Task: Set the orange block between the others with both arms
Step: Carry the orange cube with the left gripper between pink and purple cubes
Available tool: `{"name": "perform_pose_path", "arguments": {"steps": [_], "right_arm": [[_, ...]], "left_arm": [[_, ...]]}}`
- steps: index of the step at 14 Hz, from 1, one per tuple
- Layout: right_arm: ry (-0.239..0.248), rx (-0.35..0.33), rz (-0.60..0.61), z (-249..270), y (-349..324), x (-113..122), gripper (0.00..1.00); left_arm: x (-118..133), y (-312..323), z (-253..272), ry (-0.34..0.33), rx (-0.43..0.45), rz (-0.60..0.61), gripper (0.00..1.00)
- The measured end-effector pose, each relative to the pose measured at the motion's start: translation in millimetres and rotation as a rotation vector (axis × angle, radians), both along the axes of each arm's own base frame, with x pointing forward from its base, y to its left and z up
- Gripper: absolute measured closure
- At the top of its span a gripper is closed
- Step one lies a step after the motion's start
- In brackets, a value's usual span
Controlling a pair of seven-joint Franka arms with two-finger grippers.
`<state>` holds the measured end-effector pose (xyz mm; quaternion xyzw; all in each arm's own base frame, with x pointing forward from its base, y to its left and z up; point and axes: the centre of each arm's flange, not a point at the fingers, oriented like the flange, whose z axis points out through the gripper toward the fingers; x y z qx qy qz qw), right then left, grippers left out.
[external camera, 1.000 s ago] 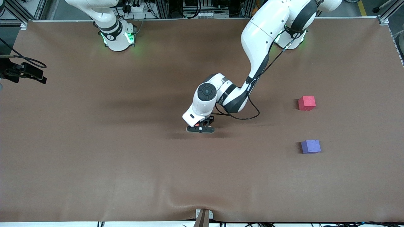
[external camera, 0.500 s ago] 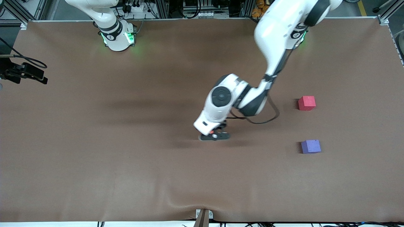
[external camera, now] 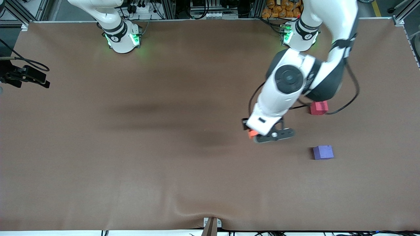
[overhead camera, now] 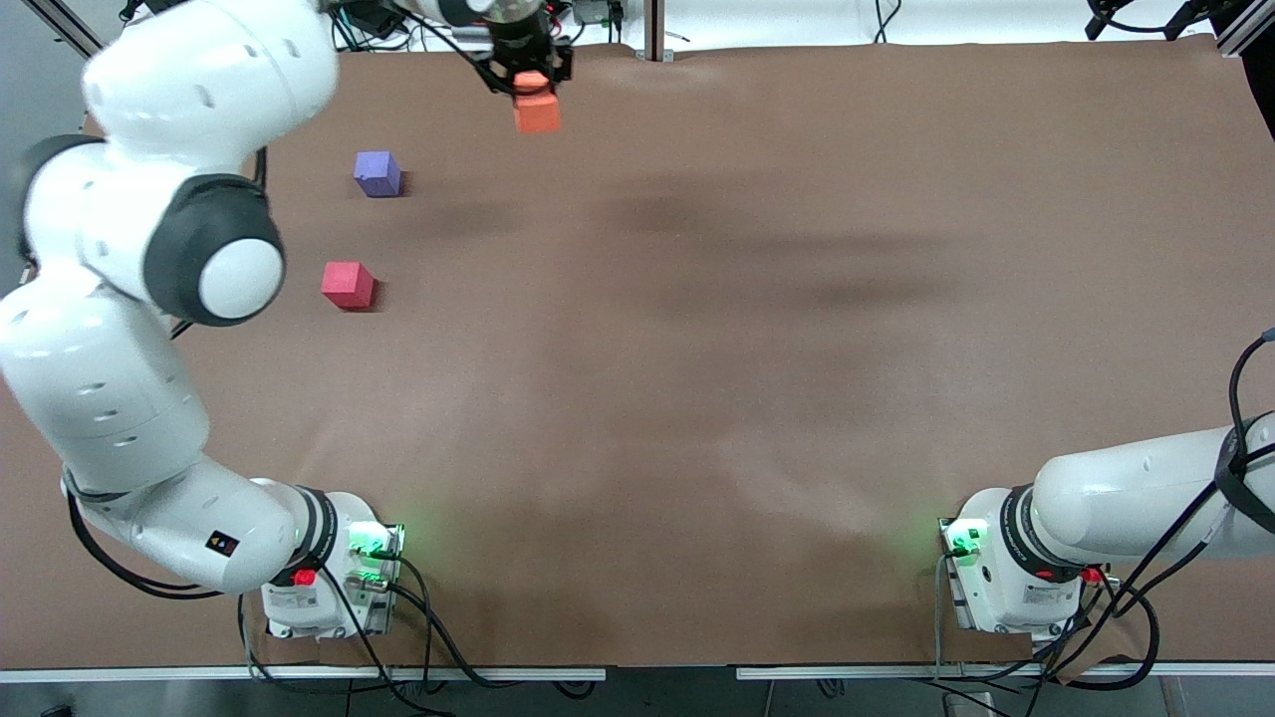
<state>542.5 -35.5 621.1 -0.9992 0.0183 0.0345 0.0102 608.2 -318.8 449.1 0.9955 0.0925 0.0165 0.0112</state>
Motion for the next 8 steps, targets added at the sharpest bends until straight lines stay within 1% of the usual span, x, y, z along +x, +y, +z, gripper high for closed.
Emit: {"name": "perform_pose_path", "arguments": {"steps": [2, 4, 6, 8], "right_arm": [[0.0, 0.0, 0.003, 0, 0, 0, 0.0], [-0.001, 0.002, 0.025, 0, -1, 0, 0.0], [-0.002, 0.004, 0.046, 0, -5, 0, 0.0], [-0.002, 0.004, 0.051, 0, -6, 0, 0.0]], "left_arm": [[9, 61, 1, 0.016, 0.017, -0.015, 0.44], [23, 129, -11, 0.045, 0.029, -0.035, 0.44], [32, 186, -34, 0.069, 0.033, -0.062, 0.44], [33, 230, -64, 0.065, 0.029, -0.091, 0.44]]}}
